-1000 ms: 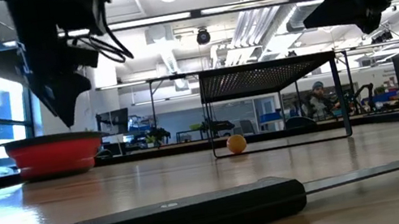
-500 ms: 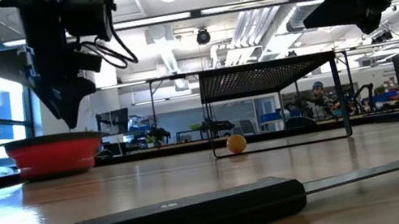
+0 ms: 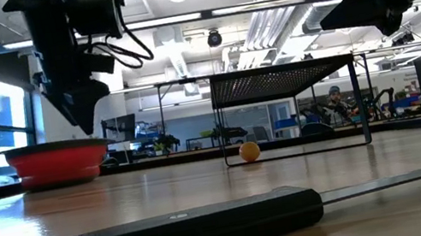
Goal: Pick & Place Fruit
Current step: Move the strainer bowl to the center of the table
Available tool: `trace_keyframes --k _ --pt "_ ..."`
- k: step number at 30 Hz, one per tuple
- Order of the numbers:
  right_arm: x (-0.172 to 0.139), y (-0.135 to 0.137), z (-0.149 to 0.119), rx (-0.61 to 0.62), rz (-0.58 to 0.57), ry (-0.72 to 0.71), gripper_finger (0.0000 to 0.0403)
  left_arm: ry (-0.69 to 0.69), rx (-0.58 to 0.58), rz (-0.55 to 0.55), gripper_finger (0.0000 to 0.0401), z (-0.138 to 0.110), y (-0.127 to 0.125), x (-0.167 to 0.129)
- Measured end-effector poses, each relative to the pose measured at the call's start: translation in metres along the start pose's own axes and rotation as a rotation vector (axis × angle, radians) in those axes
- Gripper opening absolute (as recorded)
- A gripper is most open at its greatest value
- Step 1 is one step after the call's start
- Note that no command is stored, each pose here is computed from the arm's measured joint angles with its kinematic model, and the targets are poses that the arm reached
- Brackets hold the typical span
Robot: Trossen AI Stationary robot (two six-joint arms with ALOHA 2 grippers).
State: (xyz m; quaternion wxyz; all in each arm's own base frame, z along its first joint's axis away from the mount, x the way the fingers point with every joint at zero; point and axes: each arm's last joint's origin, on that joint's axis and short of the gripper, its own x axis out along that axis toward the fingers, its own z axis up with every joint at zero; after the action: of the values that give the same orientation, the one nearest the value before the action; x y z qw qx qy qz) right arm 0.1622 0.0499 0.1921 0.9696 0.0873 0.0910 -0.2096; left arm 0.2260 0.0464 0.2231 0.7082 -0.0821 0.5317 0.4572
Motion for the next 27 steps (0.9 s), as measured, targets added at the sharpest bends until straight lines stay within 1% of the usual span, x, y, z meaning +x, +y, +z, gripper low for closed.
trace_keyframes --k 7,9,12,16,20,23,27 --pt "0.000 0.000 0.000 0.000 0.000 0.000 0.0003 0.038 0.027 0.034 0.0269 -0.024 -0.003 0.026" --pt "0.000 0.000 0.000 0.000 0.000 0.000 0.0003 0.031 0.011 0.061 0.0269 -0.029 -0.002 0.031" --pt "0.000 0.000 0.000 0.000 -0.002 0.000 0.0003 0.016 -0.001 0.103 0.0269 -0.032 -0.001 0.034" --pt "0.000 0.000 0.000 0.000 -0.003 -0.001 0.0003 -0.009 0.004 0.126 0.0269 -0.031 0.000 0.034" --pt "0.000 0.000 0.000 0.002 -0.002 -0.001 0.0003 0.013 0.015 0.116 0.0268 -0.030 0.002 0.036" --pt "0.000 0.000 0.000 0.003 -0.003 -0.001 0.0003 0.052 0.006 0.093 0.0256 -0.028 0.006 0.040" --pt "0.000 0.000 0.000 0.004 -0.003 -0.001 0.0003 0.064 -0.008 0.088 0.0215 -0.023 0.011 0.045"
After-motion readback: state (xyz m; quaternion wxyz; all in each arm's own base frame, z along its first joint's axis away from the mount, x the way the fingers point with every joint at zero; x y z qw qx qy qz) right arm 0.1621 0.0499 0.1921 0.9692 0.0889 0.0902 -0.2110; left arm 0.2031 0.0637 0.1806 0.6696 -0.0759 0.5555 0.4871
